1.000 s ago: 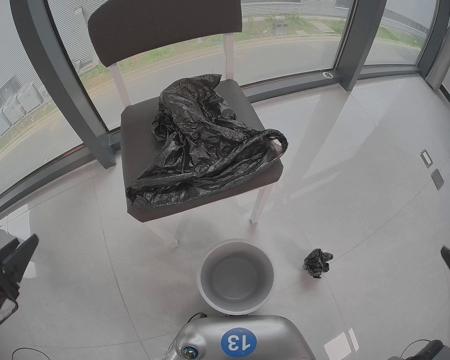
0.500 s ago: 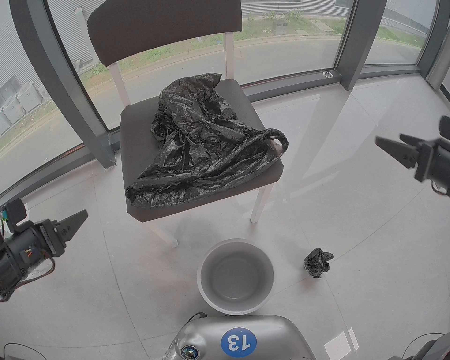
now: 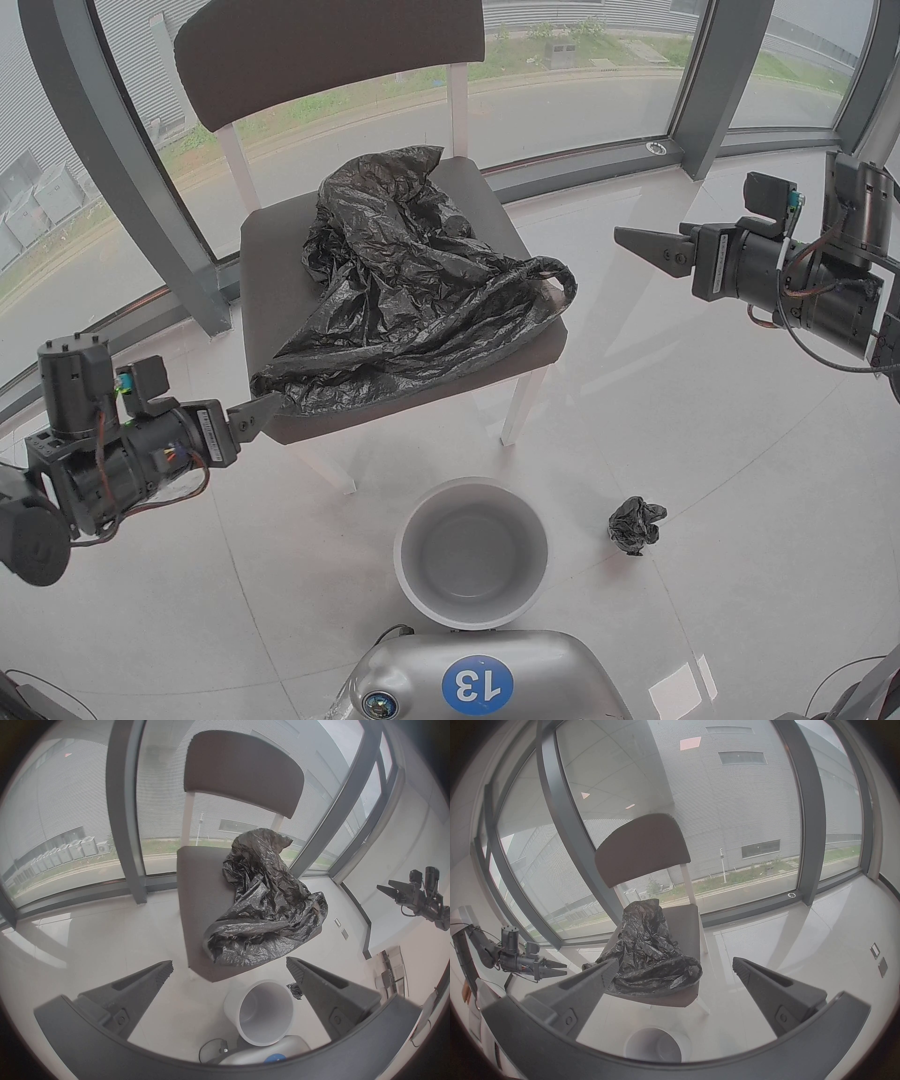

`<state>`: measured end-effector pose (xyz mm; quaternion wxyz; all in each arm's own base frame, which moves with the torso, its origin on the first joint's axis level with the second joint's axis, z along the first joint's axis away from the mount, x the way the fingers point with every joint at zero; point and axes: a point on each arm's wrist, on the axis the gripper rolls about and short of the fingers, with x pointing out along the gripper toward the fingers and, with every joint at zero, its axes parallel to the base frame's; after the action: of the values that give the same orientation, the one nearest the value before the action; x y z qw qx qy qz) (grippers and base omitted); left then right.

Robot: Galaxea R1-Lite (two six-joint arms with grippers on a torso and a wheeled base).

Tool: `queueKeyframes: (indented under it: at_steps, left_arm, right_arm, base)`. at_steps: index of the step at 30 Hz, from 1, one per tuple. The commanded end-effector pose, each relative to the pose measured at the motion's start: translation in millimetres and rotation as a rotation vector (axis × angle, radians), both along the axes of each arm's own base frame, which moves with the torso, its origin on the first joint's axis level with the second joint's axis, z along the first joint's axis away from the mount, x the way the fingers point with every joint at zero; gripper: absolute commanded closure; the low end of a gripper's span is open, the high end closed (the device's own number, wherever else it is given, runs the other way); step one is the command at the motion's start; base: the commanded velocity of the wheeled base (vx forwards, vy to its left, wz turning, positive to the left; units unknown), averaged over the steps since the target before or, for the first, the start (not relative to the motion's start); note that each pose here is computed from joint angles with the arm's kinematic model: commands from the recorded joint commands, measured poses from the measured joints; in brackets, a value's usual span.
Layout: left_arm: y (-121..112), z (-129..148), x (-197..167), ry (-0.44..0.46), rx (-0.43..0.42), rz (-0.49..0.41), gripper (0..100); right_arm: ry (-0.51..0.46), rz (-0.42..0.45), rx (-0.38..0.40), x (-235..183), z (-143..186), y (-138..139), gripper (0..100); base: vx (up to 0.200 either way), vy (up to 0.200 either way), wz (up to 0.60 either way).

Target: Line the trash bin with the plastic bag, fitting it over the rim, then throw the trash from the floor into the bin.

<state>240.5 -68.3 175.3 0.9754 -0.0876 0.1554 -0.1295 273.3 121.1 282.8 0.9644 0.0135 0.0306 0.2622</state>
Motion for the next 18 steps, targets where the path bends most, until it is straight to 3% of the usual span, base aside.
queueKeyframes:
  at_steps: [1,5,10,18]
  left_arm:
    - [-9,-17,19,0.045,0.017,-0.015,0]
    - [-13,-18,24,0.038,0.022,-0.023,0]
    - [-19,-19,47,-0.022,0.118,0.054,0]
    - [-20,-23,51,-0.024,0.126,0.06,0]
  right_arm:
    - [-0.002,0.006,-0.018,-11,-2,-3,0]
    - [-0.012,0.006,-0.035,-15,-3,-6,0]
    - [-0.03,0.001,-0.042,-27,0,-13,0]
    - [-0.044,-0.002,-0.038,-35,3,-16,0]
  base:
    - [0.0,0.0,0.0]
    - [0.0,0.0,0.0]
    - [0.0,0.0,0.0]
    - [0.0,0.0,0.0]
